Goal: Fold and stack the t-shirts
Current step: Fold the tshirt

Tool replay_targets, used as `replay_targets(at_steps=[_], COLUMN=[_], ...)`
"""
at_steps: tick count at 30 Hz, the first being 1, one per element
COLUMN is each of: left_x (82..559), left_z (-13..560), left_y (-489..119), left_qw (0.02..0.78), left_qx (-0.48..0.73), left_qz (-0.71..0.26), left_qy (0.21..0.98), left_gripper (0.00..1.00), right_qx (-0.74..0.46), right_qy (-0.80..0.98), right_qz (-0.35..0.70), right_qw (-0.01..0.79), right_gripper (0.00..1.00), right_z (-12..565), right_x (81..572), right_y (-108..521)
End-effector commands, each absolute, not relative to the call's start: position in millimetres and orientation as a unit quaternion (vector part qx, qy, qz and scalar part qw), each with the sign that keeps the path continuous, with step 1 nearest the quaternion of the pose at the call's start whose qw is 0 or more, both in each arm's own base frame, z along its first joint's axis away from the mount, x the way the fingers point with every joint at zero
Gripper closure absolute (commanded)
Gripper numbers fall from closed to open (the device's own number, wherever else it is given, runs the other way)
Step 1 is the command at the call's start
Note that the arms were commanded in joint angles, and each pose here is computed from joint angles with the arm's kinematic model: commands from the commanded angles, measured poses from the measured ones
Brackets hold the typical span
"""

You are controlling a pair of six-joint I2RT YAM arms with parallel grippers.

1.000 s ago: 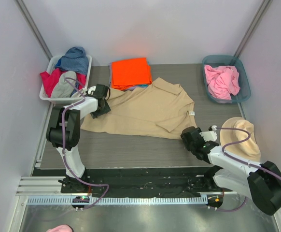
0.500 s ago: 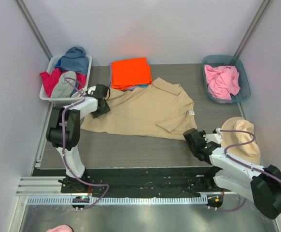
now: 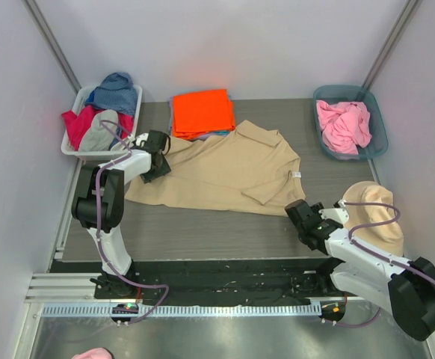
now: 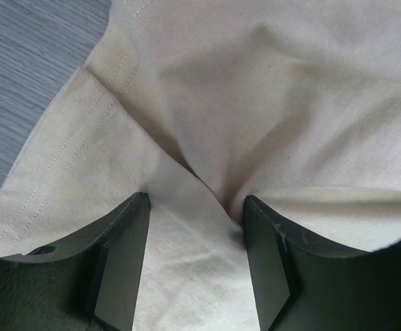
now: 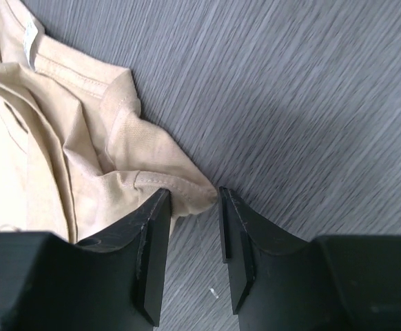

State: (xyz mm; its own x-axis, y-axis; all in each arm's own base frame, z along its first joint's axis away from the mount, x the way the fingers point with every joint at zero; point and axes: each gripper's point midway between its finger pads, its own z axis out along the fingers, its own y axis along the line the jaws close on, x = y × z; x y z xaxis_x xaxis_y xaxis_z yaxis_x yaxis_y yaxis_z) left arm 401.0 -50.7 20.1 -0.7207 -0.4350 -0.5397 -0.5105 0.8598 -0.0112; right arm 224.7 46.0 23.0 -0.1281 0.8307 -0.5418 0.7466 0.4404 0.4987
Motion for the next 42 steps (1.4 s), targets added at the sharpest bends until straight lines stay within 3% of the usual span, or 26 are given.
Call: replay_targets(at_steps=[1,13,22,27,31,35,42], left_x=[381.4,381.6,386.3,396.6,400.3,394.5,368.8], left_z=[-4.9,-4.9,12.3,50.3,76.1,91.7,78.4], left_y=[-47.8,-46.1,-47.1,-50.4,-52.9,-55.2,-63.9], left_qw=[0.227,0.227,0.249,0.291,0.312,0.327,0.325], left_qx=[-0.253,-0.254,-0.256,-0.260,-0.257,-0.257,-0.245], left_qz=[0.075,0.078,0.068,0.044,0.029,0.015,0.007], left_qy=[0.937,0.937,0.931,0.920,0.914,0.909,0.913], left_gripper=[0.41,0.41,0.31,0.20,0.12,0.06,0.05], right_qx=[0.527,0.507,0.438,0.370,0.309,0.262,0.166], right_qy=[0.730,0.722,0.751,0.786,0.823,0.861,0.923], right_qz=[0.010,-0.014,0.004,0.047,0.110,0.105,0.091], right_qw=[0.434,0.471,0.494,0.493,0.464,0.424,0.336], right_gripper=[0.59,0.59,0.52,0.51,0.50,0.48,0.47], right_z=[32.8,68.4,125.8,148.6,145.8,133.4,92.5], right_x=[225.5,237.8,262.3,276.3,280.4,284.7,294.4], right_y=[22.1,4.8,21.7,47.7,82.6,100.2,131.4])
